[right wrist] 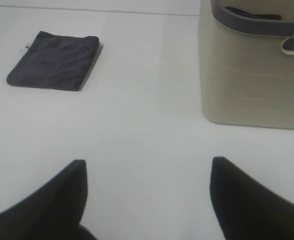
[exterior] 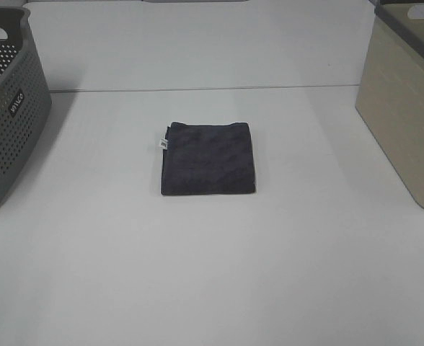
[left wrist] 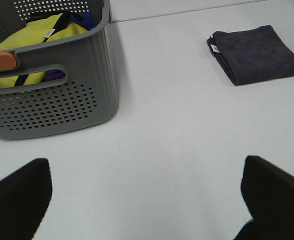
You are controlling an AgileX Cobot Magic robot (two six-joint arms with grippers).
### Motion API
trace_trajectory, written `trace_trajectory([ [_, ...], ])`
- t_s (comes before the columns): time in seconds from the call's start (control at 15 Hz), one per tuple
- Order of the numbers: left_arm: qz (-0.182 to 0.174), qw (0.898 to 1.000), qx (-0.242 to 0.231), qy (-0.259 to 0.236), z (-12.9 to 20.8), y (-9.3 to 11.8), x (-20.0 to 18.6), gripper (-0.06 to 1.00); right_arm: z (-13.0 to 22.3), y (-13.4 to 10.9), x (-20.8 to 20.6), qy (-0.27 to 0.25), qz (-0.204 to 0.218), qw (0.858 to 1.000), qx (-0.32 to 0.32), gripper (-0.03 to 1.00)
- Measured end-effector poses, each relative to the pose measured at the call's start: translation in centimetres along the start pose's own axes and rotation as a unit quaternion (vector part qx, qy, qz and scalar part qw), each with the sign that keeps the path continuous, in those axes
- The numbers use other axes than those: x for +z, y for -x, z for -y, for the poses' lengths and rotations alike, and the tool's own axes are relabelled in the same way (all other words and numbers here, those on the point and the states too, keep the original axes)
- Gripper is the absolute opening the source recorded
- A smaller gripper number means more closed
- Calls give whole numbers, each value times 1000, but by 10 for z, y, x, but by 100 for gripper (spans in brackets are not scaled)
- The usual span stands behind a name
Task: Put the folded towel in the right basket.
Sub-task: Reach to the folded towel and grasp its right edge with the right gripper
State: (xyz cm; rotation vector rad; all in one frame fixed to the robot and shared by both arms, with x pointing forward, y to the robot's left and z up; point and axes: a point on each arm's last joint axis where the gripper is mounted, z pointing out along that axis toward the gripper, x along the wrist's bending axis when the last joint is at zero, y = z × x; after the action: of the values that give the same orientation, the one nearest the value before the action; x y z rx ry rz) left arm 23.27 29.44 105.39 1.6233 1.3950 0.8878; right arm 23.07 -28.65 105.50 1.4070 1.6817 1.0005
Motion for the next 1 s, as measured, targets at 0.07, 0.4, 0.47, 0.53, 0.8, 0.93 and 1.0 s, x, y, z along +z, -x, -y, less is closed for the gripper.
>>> trace_trajectory([
  [0.07,0,1000,0,0,0,0,0,98,0,0,0,0,0,1000,0,66],
  [0.4,0,1000,0,0,0,0,0,98,0,0,0,0,0,1000,0,66],
  [0.47,0,1000,0,0,0,0,0,98,0,0,0,0,0,1000,0,66],
  [0.53,0,1000,0,0,0,0,0,98,0,0,0,0,0,1000,0,66],
  [0.8,0,1000,0,0,0,0,0,98,0,0,0,0,0,1000,0,66],
  [0.93,0,1000,0,0,0,0,0,98,0,0,0,0,0,1000,0,66],
  [1.0,0,1000,0,0,0,0,0,98,0,0,0,0,0,1000,0,66],
])
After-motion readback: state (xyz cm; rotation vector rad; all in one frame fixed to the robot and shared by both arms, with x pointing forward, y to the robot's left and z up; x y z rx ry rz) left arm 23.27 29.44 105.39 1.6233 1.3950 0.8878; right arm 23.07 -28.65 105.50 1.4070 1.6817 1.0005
